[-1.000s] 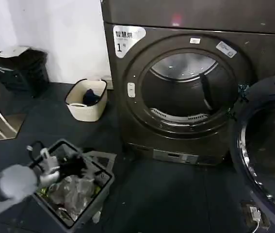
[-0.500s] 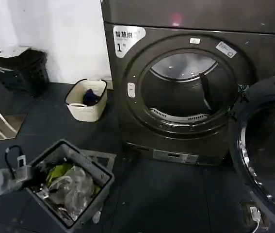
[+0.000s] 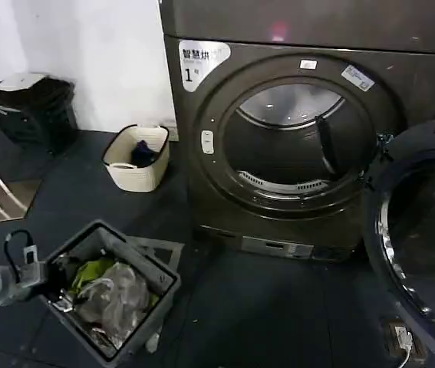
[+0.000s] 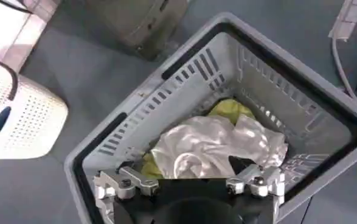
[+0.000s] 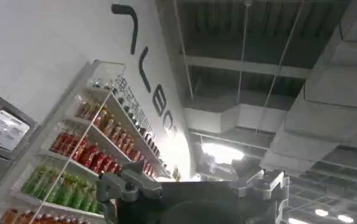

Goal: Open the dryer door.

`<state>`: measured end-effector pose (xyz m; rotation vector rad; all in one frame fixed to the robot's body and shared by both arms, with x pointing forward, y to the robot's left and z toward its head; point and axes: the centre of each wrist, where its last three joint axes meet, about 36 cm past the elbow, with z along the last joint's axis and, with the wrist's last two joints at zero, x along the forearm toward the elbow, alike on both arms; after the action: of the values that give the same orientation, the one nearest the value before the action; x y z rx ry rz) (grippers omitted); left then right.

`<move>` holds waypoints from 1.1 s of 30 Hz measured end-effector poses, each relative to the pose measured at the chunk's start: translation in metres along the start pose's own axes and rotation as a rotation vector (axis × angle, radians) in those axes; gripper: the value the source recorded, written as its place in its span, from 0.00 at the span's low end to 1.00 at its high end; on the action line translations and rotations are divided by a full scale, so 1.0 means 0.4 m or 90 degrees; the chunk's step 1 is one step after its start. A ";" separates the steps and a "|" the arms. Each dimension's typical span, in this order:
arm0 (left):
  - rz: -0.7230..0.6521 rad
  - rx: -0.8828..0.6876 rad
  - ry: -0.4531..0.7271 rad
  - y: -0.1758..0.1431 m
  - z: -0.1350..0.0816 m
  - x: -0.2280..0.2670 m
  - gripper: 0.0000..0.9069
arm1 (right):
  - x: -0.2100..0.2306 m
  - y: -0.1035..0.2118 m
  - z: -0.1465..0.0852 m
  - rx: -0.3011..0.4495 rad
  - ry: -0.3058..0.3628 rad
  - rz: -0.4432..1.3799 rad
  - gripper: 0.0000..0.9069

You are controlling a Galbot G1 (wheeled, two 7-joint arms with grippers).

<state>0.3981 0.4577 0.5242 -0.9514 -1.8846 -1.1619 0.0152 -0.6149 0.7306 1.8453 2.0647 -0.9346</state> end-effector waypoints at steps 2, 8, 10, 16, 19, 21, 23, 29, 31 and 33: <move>0.001 -0.010 0.015 0.000 0.002 0.000 1.00 | 0.003 0.002 -0.002 0.000 -0.001 -0.001 1.00; 0.001 -0.012 0.043 0.006 0.020 -0.001 1.00 | 0.005 0.002 0.000 0.000 0.000 -0.002 1.00; -0.005 -0.003 0.038 0.005 0.018 -0.003 1.00 | 0.005 0.005 0.001 0.000 0.001 -0.004 1.00; -0.008 0.001 0.042 0.003 0.020 -0.004 1.00 | 0.002 0.007 0.001 0.000 0.000 -0.005 1.00; -0.013 0.002 0.046 0.008 0.028 -0.001 1.00 | 0.001 0.009 0.001 -0.001 -0.001 -0.005 1.00; -0.014 0.002 0.046 0.009 0.030 0.000 1.00 | 0.001 0.011 0.001 -0.001 -0.002 -0.005 1.00; -0.015 0.003 0.047 0.010 0.031 0.001 1.00 | 0.001 0.013 0.001 -0.001 -0.002 -0.006 1.00; -0.012 -0.005 0.050 0.012 0.035 0.002 1.00 | 0.000 0.015 0.003 -0.001 -0.001 -0.007 1.00; -0.013 -0.008 0.052 0.012 0.035 0.001 1.00 | 0.001 0.015 0.002 -0.001 -0.001 -0.007 1.00; -0.011 -0.011 0.056 0.012 0.035 0.001 1.00 | 0.001 0.014 0.002 0.000 -0.001 -0.006 1.00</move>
<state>0.3993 0.4722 0.5218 -0.8811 -1.8191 -1.2114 0.0202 -0.6152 0.7281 1.8351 2.0744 -0.9375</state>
